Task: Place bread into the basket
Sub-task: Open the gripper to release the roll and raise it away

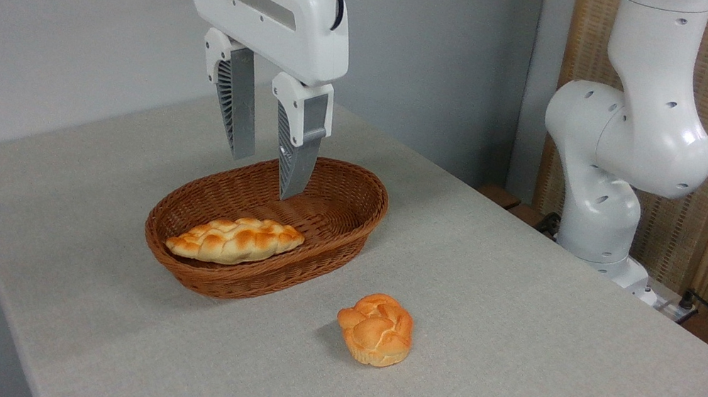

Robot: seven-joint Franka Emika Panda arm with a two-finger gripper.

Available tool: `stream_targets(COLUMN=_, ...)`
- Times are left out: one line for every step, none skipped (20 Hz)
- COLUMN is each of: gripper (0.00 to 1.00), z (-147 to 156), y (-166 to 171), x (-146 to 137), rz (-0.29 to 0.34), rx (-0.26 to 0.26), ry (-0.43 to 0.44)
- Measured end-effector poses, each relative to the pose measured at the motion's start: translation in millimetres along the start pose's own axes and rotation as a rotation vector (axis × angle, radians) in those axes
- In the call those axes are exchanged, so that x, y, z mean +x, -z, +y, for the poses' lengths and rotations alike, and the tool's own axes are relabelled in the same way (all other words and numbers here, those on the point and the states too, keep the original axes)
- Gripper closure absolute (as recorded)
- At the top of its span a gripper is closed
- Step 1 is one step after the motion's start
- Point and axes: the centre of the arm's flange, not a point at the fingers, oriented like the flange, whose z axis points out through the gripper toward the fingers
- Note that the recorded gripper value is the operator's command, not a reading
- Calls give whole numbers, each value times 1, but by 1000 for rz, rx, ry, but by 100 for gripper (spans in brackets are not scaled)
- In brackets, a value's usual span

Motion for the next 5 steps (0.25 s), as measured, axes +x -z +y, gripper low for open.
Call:
stream_targets(gripper=0, z=0, y=0, x=0, rz=-2, rx=-1, ry=-1)
stream_targets(gripper=0, z=1, y=0, x=0, rz=-2, rx=-2, ry=-1)
stream_targets(gripper=0, z=1, y=-1, x=0, rz=-3, rx=-2, ry=-2)
stream_targets(gripper=0, z=1, y=-1, x=0, rz=-4, rx=-3, ry=-2)
stream_targets(gripper=0, z=1, y=-2, x=1, rz=-5, rx=-4, ry=-2)
